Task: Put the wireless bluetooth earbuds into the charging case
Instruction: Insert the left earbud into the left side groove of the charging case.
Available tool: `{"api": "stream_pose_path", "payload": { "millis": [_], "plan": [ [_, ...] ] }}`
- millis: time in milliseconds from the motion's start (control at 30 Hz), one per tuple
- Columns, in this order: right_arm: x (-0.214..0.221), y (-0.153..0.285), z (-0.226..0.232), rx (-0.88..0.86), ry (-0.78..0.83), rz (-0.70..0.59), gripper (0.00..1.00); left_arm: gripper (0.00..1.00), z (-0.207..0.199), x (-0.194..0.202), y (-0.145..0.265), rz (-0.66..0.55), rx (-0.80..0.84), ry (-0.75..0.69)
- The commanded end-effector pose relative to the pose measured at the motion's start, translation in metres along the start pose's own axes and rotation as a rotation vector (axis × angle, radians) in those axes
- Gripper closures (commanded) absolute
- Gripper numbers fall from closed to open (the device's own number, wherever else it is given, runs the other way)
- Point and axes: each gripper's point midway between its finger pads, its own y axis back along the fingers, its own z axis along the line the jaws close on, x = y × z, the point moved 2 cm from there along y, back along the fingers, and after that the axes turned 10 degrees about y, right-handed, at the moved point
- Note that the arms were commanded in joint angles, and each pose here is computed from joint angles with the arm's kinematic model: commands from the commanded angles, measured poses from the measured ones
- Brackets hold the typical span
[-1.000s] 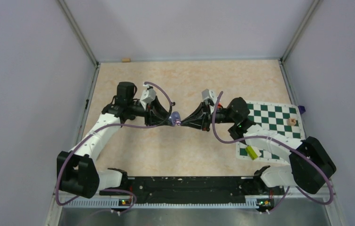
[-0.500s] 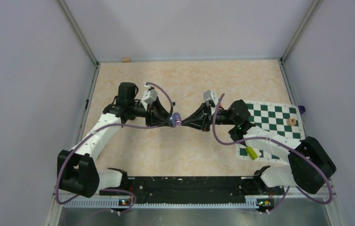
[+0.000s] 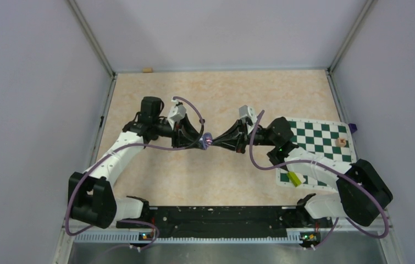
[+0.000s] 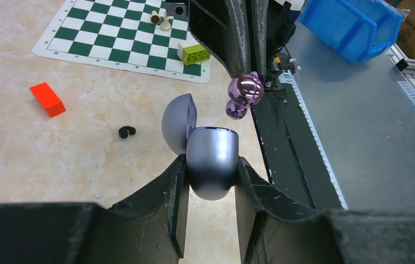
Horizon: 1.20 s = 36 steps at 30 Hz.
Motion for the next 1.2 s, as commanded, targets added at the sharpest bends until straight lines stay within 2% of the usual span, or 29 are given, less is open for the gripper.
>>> {"api": "stream_pose_path", "payload": {
  "millis": [0,1167],
  "plan": [
    [-0.003,-0.004,0.003,-0.010,0.024,-0.027,0.97,1.00,-0.001,-0.002,-0.002,-0.006,0.022,-0.025],
    [0.010,-0.008,-0.002,0.030,0.000,-0.007,0.97,1.00,-0.006,-0.004,-0.005,-0.004,0.036,-0.026]
  ]
}}
